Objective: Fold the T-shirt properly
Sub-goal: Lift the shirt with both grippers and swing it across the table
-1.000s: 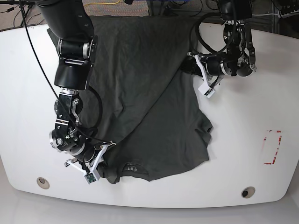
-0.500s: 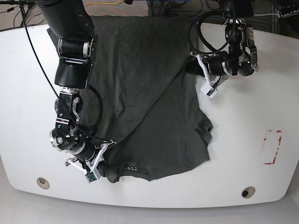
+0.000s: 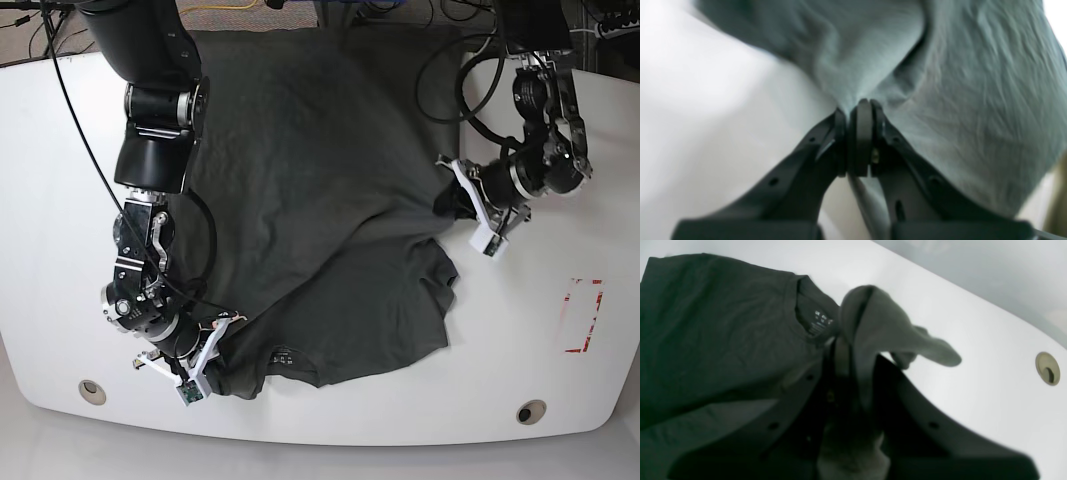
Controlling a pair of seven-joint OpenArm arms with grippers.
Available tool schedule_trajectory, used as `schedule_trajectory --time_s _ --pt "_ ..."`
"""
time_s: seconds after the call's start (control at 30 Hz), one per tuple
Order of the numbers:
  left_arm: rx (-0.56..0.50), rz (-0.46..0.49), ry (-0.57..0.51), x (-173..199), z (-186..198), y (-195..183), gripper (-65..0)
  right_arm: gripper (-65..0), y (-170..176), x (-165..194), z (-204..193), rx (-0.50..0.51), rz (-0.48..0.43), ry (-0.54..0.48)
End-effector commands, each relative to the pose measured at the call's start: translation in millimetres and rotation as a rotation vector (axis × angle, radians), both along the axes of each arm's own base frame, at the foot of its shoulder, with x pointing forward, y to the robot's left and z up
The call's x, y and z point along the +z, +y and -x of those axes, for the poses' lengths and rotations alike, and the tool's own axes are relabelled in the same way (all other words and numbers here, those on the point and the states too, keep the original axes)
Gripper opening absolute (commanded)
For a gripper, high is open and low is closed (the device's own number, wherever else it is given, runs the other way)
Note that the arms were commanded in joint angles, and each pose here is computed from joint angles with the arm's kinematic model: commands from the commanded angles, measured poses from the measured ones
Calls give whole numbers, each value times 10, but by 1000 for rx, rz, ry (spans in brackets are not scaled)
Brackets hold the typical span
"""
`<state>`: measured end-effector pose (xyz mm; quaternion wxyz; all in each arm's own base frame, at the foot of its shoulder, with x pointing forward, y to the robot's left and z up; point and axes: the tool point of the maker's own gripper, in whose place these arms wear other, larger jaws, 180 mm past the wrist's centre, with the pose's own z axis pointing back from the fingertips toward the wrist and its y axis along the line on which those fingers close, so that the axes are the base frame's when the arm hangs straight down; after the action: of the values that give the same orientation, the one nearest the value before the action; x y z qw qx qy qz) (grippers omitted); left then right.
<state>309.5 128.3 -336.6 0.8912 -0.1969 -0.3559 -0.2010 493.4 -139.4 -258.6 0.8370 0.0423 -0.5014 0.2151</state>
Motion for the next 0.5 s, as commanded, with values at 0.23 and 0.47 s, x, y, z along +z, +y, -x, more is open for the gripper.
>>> schedule_trajectory --time_s 0.23,0.47 --pt "72 -43 -234 807 -599 414 -633 -650 30 790 -306 12 -9 -180" --pt "106 -118 -391 1529 -966 705 -633 -650 148 1266 -474 49 30 -262"
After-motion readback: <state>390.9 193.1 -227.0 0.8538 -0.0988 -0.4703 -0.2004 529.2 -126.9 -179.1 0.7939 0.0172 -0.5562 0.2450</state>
